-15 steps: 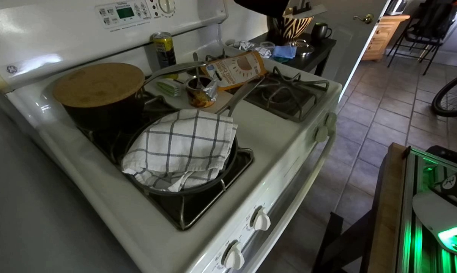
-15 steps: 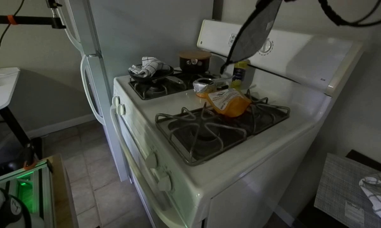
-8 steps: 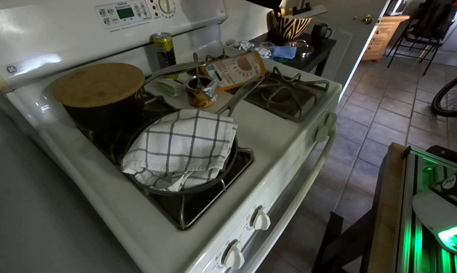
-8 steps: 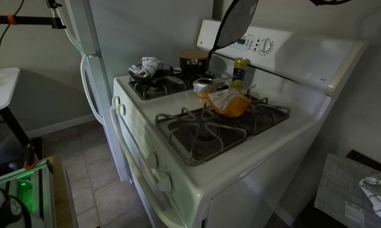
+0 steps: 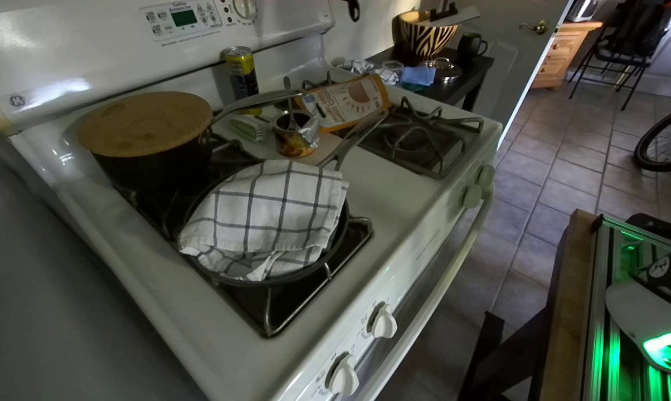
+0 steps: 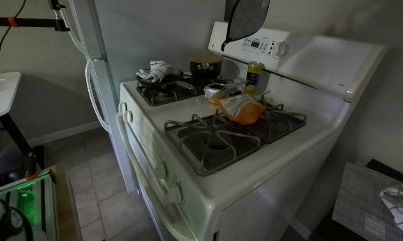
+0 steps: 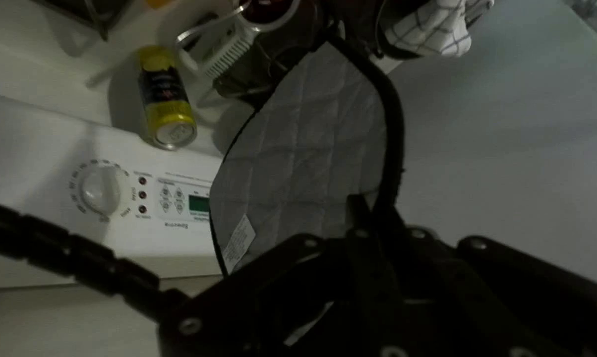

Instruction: Put the black mat on the pot

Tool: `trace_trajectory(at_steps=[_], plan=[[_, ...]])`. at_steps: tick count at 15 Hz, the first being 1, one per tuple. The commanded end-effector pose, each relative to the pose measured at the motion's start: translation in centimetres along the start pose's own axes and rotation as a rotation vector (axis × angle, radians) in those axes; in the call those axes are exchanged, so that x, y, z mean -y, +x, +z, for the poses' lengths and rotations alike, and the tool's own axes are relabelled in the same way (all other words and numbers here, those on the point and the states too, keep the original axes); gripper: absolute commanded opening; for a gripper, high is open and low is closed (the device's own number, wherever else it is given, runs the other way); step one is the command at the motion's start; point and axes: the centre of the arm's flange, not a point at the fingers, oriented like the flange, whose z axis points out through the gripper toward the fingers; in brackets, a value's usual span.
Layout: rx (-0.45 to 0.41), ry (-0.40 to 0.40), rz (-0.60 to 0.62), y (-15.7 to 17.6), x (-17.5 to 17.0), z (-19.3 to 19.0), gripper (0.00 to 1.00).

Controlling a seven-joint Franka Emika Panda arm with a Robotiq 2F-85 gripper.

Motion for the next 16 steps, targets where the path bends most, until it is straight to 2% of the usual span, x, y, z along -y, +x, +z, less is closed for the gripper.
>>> trace_trajectory(at_steps=[1, 3, 4, 5, 6, 7, 11, 12, 13, 16], plan=[[-0.001, 0.064, 0.02, 5.6, 4.9, 6.0, 0.02], [0.031, 0.107, 0.021, 7.4, 7.6, 8.9, 0.02], [0.036, 0.121, 0.031, 8.1, 8.4, 10.3, 0.02], [0.049, 0.168, 0.023, 8.6, 8.4, 11.9, 0.02], [0.052, 0.126, 0.005, 7.5, 8.8, 10.1, 0.02], [0.061, 0.137, 0.0, 7.8, 9.3, 11.0, 0.07], [0.055, 0.128, 0.007, 7.5, 8.7, 10.4, 0.07], [0.054, 0.126, 0.009, 7.5, 8.6, 10.3, 0.02], [-0.011, 0.098, 0.087, 8.0, 8.1, 10.8, 0.02], [-0.114, 0.064, 0.234, 9.3, 7.2, 12.5, 0.02]])
